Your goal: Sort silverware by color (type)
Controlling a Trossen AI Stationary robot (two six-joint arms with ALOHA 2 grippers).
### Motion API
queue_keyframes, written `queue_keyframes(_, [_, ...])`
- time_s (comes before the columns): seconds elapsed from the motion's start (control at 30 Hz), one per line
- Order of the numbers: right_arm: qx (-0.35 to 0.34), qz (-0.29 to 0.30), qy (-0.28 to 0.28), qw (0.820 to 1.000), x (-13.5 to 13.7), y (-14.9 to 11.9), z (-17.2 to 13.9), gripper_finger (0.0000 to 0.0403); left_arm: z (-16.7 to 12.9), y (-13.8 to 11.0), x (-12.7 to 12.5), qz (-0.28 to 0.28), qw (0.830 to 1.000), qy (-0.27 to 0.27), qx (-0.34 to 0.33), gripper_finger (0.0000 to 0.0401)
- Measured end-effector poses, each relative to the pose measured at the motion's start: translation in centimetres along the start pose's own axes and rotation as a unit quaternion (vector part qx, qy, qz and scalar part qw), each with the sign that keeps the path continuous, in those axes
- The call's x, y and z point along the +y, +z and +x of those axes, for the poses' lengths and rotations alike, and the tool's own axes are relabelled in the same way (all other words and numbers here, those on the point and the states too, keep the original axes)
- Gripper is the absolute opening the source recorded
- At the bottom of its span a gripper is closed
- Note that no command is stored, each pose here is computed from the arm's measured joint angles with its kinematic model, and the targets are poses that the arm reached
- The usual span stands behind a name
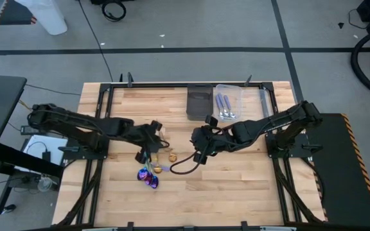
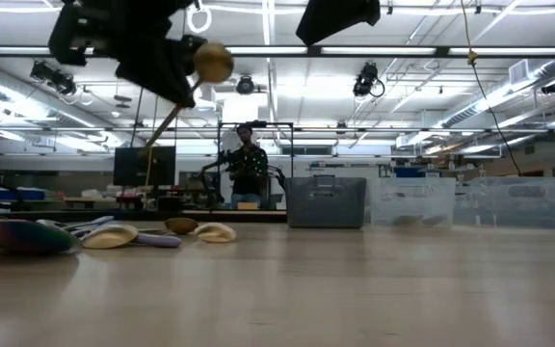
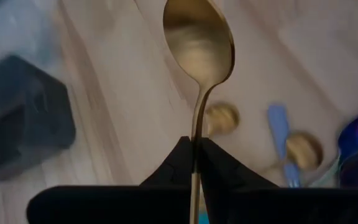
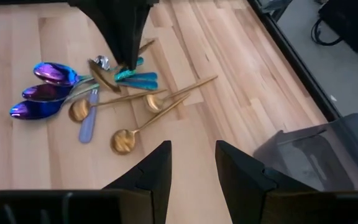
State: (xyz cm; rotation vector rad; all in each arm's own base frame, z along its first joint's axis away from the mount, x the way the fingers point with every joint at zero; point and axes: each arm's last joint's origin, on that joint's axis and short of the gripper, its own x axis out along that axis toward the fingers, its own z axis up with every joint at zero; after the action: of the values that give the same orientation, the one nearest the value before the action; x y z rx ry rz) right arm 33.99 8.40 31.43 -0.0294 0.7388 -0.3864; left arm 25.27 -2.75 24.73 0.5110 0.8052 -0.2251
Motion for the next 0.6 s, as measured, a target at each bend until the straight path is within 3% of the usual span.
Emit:
queue_keyframes(0.27, [-0.026, -0.015, -0.007, 1.0, 0.1, 0.5, 0.0, 0.0136, -1.8, 1.9, 1.1, 0.024, 0.991, 0.059, -0.116, 0.002])
queue_keyframes(0.6, [-0.075, -0.051, -0.013, 0.996, 0.2, 1.5, -0.1, 0.0136, -3.5, 3.8, 2.3, 0.047, 0.964, 0.13, -0.225, 0.0026])
